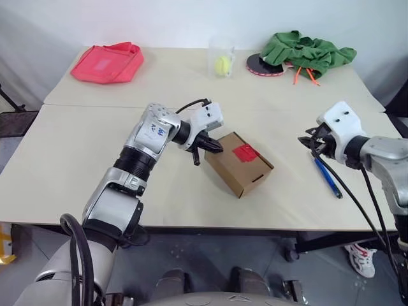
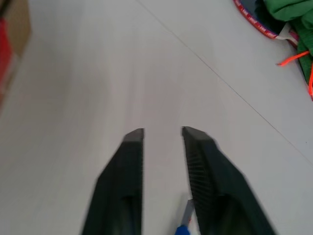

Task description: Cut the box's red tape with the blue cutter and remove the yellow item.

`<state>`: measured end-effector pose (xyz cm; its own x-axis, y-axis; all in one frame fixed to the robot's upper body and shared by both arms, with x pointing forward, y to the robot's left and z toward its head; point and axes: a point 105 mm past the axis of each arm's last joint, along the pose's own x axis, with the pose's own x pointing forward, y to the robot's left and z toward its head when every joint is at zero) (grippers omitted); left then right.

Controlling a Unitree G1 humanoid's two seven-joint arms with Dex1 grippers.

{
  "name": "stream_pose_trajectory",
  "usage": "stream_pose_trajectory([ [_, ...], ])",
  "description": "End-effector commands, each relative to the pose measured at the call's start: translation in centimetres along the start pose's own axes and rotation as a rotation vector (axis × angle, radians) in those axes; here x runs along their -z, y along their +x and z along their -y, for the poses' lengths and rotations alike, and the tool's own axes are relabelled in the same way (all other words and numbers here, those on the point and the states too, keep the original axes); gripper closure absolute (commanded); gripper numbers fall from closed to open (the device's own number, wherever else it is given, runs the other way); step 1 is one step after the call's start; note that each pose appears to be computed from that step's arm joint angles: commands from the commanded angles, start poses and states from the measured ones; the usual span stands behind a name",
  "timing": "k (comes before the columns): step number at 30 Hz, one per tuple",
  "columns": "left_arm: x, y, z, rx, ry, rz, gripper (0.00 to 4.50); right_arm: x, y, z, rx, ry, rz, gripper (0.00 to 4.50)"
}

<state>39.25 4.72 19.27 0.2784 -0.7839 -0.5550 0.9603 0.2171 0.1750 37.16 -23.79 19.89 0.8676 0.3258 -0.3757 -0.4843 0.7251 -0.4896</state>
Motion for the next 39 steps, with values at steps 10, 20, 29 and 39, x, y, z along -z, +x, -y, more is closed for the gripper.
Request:
stream_pose_trajectory([
  [10,4.7,-5.7,3.0,-0.024,-0.236,-0.075,4.5,0.0,3.8,-2.8,-0.239,-0.126,-0.017,4.46],
  [20,4.9,-0.2,6.0,0.019,-0.328,0.037,4.5,-1.1,2.8,-6.5,-0.421,-0.146,-0.029,4.46],
  [29,5.1,0.9,4.9,0.0,-0.203,0.033,4.5,-1.5,0.4,-9.4,-0.505,-0.154,-0.047,4.46],
  [39,5.0,1.4,4.8,0.035,-0.142,0.017,4.5,-2.2,-1.3,-11.7,-0.562,-0.153,-0.041,4.46],
])
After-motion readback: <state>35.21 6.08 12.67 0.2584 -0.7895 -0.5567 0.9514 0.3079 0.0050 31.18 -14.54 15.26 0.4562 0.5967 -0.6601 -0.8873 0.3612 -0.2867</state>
